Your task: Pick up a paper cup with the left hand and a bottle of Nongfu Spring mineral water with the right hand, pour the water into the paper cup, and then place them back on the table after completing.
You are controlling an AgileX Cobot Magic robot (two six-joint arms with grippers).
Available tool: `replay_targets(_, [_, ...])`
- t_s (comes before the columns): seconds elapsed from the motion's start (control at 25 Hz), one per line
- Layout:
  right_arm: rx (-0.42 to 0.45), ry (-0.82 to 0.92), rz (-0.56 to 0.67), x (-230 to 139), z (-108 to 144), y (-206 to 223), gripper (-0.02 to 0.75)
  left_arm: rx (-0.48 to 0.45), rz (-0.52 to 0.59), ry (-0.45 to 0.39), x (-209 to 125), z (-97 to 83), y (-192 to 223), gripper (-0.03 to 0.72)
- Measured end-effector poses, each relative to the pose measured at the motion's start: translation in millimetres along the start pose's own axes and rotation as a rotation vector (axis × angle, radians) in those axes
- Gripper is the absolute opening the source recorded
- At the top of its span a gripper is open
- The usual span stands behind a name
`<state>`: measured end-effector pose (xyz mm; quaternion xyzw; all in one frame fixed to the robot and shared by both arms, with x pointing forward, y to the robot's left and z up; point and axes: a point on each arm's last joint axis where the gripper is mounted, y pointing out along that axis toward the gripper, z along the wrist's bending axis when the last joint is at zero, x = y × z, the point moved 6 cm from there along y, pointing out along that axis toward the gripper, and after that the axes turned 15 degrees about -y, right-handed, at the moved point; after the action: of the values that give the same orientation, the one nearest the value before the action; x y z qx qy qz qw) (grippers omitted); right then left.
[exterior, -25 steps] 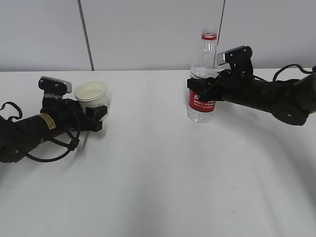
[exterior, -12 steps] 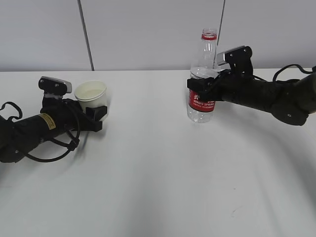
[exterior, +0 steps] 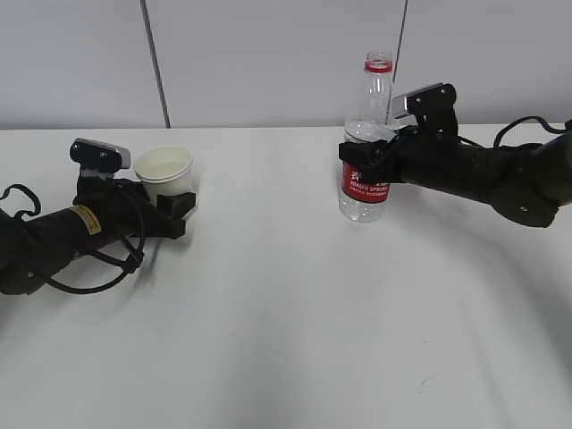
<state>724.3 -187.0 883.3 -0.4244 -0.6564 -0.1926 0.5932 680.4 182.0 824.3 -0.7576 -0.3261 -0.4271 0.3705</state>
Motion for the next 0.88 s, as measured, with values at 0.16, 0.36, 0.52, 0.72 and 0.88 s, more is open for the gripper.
replay_targets(0.16, [0.000,-0.001,0.000,0.0,0.0,0.0,0.386,-0.006,-0.008,-0.001,0.2,-0.6,0.2,0.468])
replay_targets(0.36, [0.001,-0.001,-0.002,0.4,0.1,0.0,0.386,0.009,-0.029,-0.017,3.3,1.9,0.3,0.560])
replay_targets(0.52, [0.002,-0.001,-0.005,0.1,0.4,0.2,0.386,0.011,-0.031,-0.019,3.5,2.3,0.4,0.579])
replay_targets(0.72, [0.001,-0.001,-0.004,0.0,0.0,0.0,0.386,0.003,-0.047,-0.019,6.4,0.6,-0.4,0.582])
replay_targets(0.88, [0.001,-0.001,-0.004,0.0,0.0,0.0,0.386,0.001,-0.046,-0.021,6.5,-1.1,-3.5,0.582])
